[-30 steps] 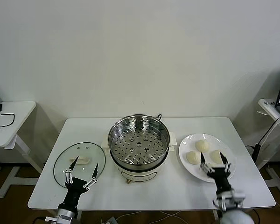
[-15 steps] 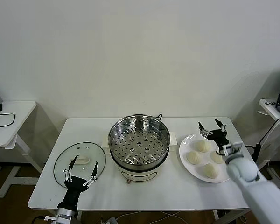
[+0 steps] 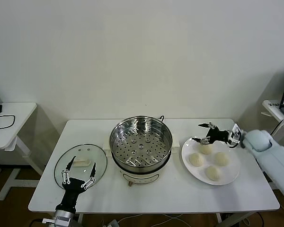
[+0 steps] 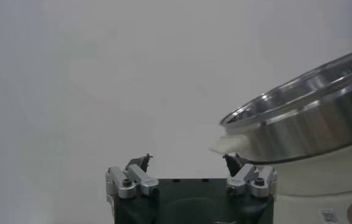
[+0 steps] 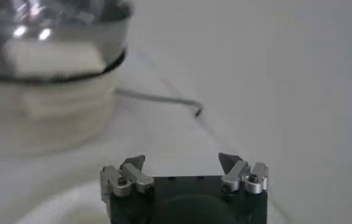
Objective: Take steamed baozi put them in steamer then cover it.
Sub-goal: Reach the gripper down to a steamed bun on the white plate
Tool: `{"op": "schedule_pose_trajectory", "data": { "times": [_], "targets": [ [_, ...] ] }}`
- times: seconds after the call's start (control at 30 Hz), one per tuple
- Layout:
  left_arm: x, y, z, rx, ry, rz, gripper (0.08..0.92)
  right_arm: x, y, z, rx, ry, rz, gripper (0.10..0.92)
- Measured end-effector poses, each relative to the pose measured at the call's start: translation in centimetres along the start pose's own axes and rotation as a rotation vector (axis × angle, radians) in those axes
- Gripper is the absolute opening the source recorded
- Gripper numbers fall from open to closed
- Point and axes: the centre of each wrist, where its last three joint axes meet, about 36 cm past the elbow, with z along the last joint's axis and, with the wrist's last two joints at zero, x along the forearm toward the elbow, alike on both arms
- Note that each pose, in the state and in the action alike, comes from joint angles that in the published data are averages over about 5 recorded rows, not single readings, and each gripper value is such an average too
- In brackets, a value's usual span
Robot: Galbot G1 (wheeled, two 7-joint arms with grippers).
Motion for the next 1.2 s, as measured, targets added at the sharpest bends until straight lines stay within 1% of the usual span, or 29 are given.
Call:
{"op": "schedule_pose_trajectory", "data": {
  "times": [0.2,0.37,0.5,0.83,1.13,1.2],
  "targets": [
    [0.2,0.0,0.0,0.003,0.006,-0.008,0.823,-0.7,-3.1,-1.4,0.095,0.155,-0.140,0.823],
    [0.3,0.0,0.1,0.003,0.010,-0.009,0.823,-2.1,-4.4,-2.3,0.152,0.257,-0.209,0.823],
    [0.3,-0.1,0.2,0.004,0.013,-0.011,0.823,-3.3,-4.9,-2.8,0.183,0.321,-0.245,0.823],
    [0.3,-0.2,0.4,0.006,0.016,-0.011,0.823,-6.3,-5.0,-3.6,0.240,0.417,-0.279,0.823],
    [0.2,-0.3,0.6,0.008,0.016,-0.009,0.823,-7.4,-5.0,-3.7,0.272,0.464,-0.274,0.821],
    [0.2,-0.4,0.6,0.009,0.016,-0.008,0.823,-7.5,-5.0,-3.7,0.277,0.468,-0.273,0.803]
  ]
}}
